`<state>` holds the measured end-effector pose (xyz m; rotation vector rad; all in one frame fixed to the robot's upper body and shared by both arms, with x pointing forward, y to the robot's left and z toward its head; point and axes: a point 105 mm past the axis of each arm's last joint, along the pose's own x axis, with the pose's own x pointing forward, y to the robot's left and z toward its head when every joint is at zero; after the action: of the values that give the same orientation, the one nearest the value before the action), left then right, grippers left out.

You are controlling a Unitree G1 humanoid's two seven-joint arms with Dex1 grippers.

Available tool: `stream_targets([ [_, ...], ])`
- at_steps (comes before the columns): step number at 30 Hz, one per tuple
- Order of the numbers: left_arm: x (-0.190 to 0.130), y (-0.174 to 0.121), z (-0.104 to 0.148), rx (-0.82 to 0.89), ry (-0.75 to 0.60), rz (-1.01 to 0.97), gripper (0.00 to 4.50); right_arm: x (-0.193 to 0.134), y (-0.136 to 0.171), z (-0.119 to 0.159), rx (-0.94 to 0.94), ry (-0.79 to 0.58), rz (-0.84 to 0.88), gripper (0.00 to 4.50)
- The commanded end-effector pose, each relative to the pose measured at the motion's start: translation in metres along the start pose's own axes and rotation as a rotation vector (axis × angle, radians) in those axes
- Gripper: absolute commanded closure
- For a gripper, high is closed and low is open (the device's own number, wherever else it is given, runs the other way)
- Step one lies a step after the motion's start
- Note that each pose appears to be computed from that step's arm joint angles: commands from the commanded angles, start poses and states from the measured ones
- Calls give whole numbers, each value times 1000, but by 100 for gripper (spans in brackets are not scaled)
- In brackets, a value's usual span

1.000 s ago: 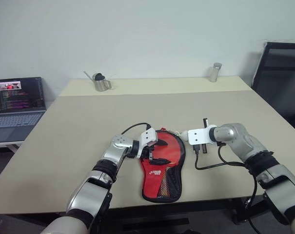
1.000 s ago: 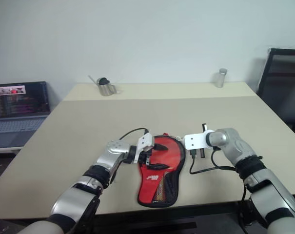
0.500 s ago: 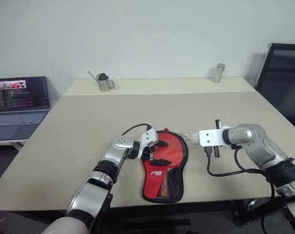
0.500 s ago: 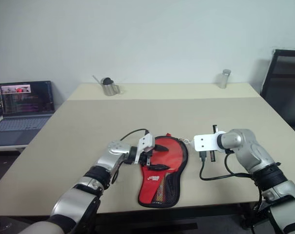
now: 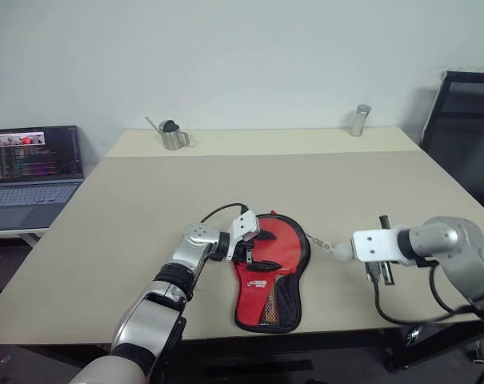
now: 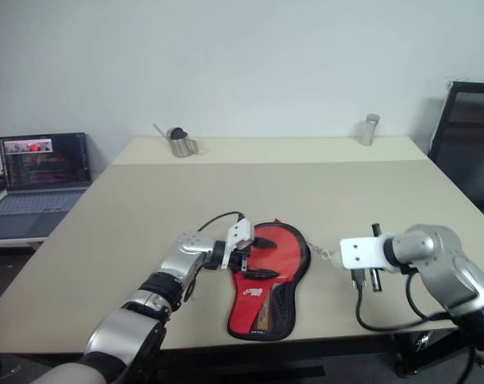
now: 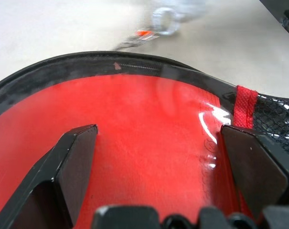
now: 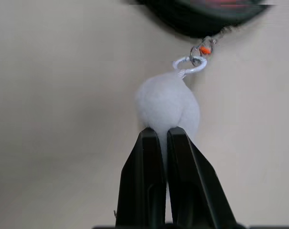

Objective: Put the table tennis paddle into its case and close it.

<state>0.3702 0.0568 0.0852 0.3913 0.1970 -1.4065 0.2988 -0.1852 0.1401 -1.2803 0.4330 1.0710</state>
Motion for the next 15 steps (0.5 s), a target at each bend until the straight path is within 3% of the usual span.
stream_targets([
  [1,1,-9,-33,-80,100,-1,0,-18,10,12,2,-24,31,446],
  [15,8,-6,-26,-64,87,11,0,-31,91,47,62,-110,313,446],
])
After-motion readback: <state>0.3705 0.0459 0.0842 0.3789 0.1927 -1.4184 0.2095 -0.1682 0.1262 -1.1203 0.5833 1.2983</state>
